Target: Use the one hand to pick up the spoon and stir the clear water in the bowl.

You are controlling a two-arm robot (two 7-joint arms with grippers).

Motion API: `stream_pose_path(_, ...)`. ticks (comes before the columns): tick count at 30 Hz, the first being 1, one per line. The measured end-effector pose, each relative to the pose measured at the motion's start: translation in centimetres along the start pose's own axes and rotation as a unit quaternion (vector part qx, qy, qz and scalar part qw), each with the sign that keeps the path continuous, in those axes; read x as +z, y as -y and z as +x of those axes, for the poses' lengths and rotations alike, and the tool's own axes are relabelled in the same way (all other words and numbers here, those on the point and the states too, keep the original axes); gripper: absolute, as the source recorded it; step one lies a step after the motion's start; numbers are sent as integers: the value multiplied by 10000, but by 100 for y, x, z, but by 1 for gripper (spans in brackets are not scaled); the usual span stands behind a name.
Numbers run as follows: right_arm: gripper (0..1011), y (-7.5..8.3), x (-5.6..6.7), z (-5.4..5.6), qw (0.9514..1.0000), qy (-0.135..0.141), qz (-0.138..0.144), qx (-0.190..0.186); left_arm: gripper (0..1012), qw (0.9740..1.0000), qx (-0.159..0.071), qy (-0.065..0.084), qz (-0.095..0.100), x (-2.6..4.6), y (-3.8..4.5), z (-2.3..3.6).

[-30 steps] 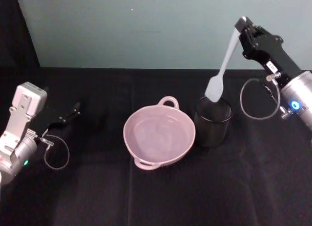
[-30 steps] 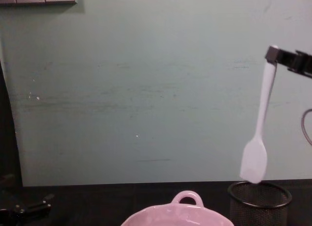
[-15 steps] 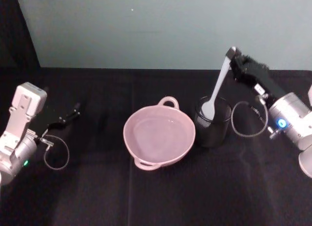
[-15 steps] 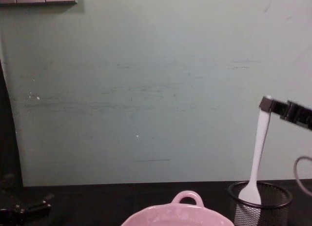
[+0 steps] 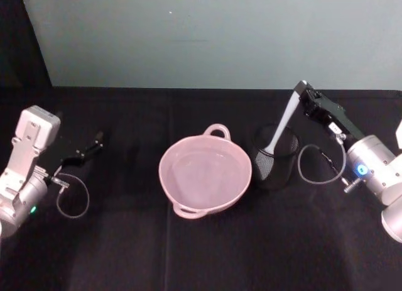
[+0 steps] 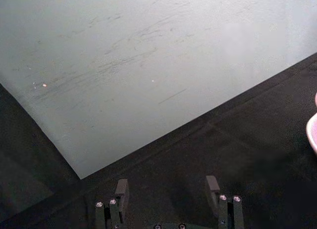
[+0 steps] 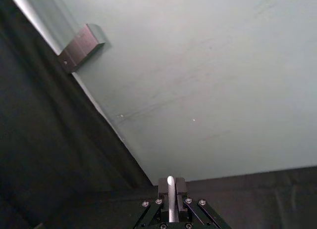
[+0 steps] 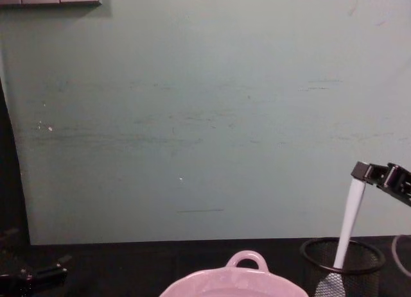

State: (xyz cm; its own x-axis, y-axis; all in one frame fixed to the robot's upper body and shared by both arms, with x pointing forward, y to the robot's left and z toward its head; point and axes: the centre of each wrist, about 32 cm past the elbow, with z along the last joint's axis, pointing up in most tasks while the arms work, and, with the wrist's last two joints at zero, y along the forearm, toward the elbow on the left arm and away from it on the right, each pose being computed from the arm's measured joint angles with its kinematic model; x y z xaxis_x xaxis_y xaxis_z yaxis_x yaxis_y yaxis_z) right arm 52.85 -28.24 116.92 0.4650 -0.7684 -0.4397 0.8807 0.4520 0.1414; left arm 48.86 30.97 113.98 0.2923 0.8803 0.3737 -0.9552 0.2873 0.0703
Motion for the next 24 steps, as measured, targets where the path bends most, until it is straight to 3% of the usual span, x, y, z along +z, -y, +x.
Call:
stream_pose_path(7, 101, 60, -21, 30, 9994, -213, -43, -266, 1011, 10000, 0, 0, 0, 0, 0, 0)
stream_pose_path(14, 302, 104, -26, 52, 9979, -190, -137, -607, 1011, 10000, 0, 0, 0, 0, 0, 0)
stream_pose_path(24, 625, 222, -35, 63, 9965, -181, -165, -796, 1011, 10000, 0, 0, 0, 0, 0, 0)
